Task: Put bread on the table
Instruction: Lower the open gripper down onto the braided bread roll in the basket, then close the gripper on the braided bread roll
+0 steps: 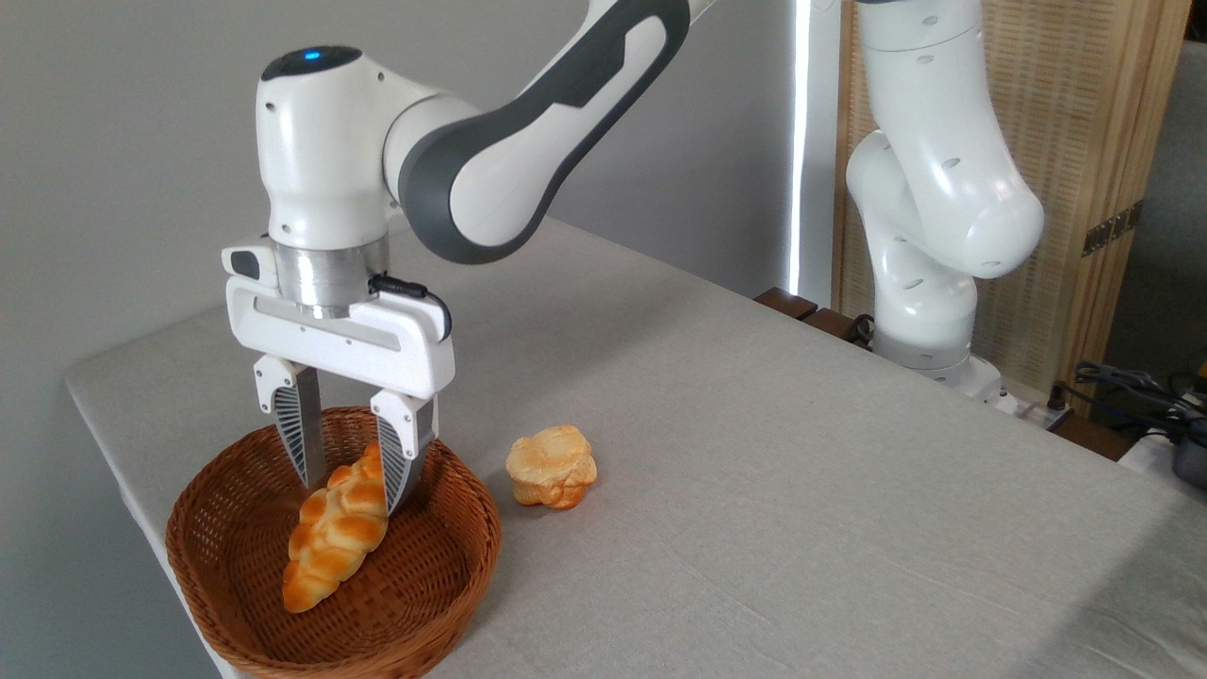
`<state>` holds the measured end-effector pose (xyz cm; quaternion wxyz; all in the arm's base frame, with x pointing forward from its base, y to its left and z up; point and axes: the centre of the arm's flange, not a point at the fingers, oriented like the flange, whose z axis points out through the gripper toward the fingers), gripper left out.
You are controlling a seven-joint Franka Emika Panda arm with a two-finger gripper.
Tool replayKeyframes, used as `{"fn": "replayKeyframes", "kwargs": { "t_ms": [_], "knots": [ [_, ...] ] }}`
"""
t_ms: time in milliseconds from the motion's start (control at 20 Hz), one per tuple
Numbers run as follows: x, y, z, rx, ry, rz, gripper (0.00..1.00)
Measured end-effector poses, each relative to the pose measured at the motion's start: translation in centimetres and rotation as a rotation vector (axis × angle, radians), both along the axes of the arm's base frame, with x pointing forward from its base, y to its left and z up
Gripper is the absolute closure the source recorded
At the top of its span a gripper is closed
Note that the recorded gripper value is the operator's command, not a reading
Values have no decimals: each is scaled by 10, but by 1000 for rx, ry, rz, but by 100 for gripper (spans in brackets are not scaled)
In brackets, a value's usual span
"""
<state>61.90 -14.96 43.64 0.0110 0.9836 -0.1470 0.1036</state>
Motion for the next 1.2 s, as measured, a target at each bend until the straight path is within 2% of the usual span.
{"fn": "replayKeyframes", "kwargs": {
  "t_ms": [300, 350, 400, 450, 500, 550, 1200],
  "knots": [
    [2, -7, -13, 3, 8, -10, 0],
    [2, -7, -13, 2, 5, -10, 9],
    [3, -7, -13, 2, 3, -10, 30],
    [3, -8, -13, 2, 3, -10, 47],
    [3, -8, -13, 2, 2, -10, 56],
    [3, -8, -13, 2, 2, -10, 58],
    [3, -8, -12, 2, -1, -12, 58]
  ]
}}
